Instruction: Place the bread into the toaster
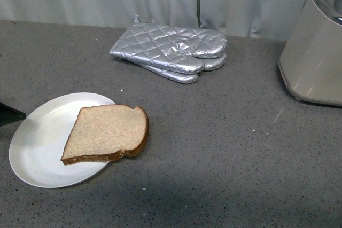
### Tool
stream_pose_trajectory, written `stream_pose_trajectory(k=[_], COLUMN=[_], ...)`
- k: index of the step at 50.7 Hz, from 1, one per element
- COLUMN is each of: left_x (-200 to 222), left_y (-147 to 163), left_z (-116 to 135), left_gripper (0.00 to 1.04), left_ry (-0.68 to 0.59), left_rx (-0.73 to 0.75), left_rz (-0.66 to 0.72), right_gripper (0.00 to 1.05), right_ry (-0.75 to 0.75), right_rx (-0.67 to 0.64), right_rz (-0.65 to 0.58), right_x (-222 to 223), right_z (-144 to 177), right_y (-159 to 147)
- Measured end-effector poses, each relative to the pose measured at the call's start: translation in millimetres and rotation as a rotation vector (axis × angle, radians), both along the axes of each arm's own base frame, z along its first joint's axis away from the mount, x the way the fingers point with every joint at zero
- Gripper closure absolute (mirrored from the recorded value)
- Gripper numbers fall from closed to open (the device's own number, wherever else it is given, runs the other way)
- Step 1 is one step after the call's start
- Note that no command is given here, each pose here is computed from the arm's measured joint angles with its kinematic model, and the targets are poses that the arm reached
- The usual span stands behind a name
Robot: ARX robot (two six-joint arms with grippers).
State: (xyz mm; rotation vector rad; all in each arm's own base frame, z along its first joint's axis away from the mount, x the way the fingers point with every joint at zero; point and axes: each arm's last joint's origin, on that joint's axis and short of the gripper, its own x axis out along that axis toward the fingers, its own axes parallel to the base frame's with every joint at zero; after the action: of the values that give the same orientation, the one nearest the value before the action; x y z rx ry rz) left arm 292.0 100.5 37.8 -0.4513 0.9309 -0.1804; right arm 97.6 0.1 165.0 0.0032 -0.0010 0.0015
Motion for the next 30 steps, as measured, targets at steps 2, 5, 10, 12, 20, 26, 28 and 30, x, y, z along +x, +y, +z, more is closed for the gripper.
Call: stream_pose_trajectory(k=[2, 5, 10, 12, 20, 26, 28, 30], left_x=[0.5, 2.0, 3.6, 3.6, 4.9, 6.5, 6.4, 6.6], left_y=[-1.0, -1.9, -4.6, -5.8, -14.5, -20.2, -21.0, -21.8], left_z=[0.1, 0.7, 0.9, 0.6, -2.2, -3.3, -3.6, -3.8], left_gripper=[0.07, 0.07, 0.07, 0.07, 0.07, 0.07, 0.07, 0.07], left_ry=[-0.006, -0.012, -0.016, -0.013, 0.000, 0.001, 0.004, 0.006], left_rx=[-0.012, -0.009, 0.003, 0.008, 0.026, 0.038, 0.042, 0.046], left_rz=[-0.010, -0.015, -0.026, -0.035, -0.074, -0.095, -0.103, -0.108], right_gripper=[0.09, 0.09, 0.09, 0.09, 0.09, 0.09, 0.09, 0.09], right_ry=[0.000, 0.000, 0.000, 0.000, 0.000, 0.000, 0.000, 0.000], right_rx=[0.000, 0.000, 0.000, 0.000, 0.000, 0.000, 0.000, 0.000], right_rz=[0.000, 0.000, 0.000, 0.000, 0.000, 0.000, 0.000, 0.000], right_x=[0.0, 0.0, 0.0, 0.0, 0.0, 0.0, 0.0, 0.0], right_z=[0.0, 0.0, 0.0, 0.0, 0.0, 0.0, 0.0, 0.0], right_y=[0.0, 0.0, 0.0, 0.0, 0.0, 0.0, 0.0, 0.0])
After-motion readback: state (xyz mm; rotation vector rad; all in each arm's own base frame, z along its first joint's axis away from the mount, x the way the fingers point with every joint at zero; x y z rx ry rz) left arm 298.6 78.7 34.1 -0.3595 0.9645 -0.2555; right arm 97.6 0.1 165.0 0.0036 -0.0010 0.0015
